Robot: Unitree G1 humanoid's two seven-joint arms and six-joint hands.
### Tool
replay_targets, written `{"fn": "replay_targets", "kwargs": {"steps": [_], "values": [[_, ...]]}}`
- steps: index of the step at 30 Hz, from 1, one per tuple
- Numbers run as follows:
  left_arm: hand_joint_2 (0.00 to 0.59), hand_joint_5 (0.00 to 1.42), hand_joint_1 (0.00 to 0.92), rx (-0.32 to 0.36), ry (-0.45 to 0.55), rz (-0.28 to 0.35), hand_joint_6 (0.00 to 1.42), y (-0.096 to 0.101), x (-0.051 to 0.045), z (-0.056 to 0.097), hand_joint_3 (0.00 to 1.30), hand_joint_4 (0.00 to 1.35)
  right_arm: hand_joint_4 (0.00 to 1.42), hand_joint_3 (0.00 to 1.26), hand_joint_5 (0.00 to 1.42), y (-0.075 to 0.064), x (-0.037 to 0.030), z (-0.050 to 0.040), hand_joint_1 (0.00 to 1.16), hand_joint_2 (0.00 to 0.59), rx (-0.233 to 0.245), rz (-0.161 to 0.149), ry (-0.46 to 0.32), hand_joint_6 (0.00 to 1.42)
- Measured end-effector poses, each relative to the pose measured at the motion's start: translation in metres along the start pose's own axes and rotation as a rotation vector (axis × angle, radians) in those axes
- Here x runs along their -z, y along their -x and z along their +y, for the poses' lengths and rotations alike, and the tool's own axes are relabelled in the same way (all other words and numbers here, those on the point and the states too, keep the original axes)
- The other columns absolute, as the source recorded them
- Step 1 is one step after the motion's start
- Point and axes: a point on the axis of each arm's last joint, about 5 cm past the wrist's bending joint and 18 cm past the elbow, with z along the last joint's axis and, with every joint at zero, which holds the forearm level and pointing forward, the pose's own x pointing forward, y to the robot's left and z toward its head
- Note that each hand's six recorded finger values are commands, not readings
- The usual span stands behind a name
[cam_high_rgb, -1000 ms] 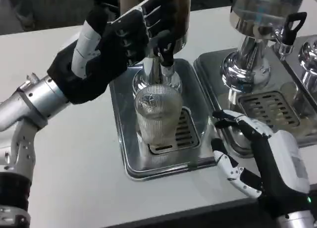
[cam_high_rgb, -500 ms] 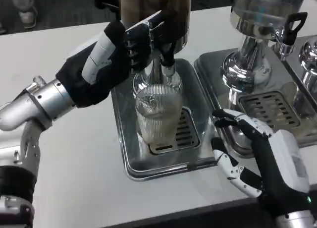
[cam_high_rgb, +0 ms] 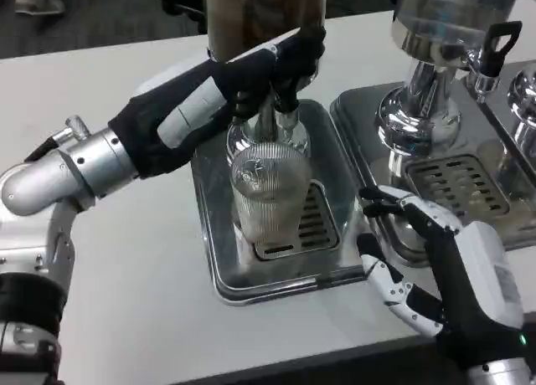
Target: Grasp the cup under the faucet to collect the drink, then remove the cup.
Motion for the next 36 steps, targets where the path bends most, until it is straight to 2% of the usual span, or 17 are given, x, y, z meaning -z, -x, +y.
{"fn": "replay_targets", "kwargs": {"steps": [20,25,35,36], "values": [[0.030,0.02,0.000,0.034,-0.205,0.035,0.00,-0.002,-0.0097,0.000,0.05,0.00,0.41,0.34,0.31,0.000,0.0012,-0.0015,0.40,0.421,0.009,0.005,0.002,0.22],[0.030,0.02,0.000,0.040,-0.266,0.041,0.00,-0.002,-0.0119,-0.001,0.05,0.00,0.39,0.33,0.31,-0.001,0.0013,-0.0022,0.40,0.420,0.020,0.011,-0.011,0.22],[0.030,0.02,0.000,0.048,-0.317,0.044,0.00,-0.002,-0.0134,-0.002,0.05,0.00,0.37,0.31,0.30,-0.007,-0.0013,-0.0061,0.40,0.420,0.042,0.006,-0.056,0.22],[0.030,0.02,0.000,0.051,-0.326,0.044,0.00,-0.002,-0.0137,-0.002,0.05,0.00,0.35,0.29,0.30,-0.007,-0.0013,-0.0066,0.40,0.407,0.043,0.009,-0.065,0.23]]}}
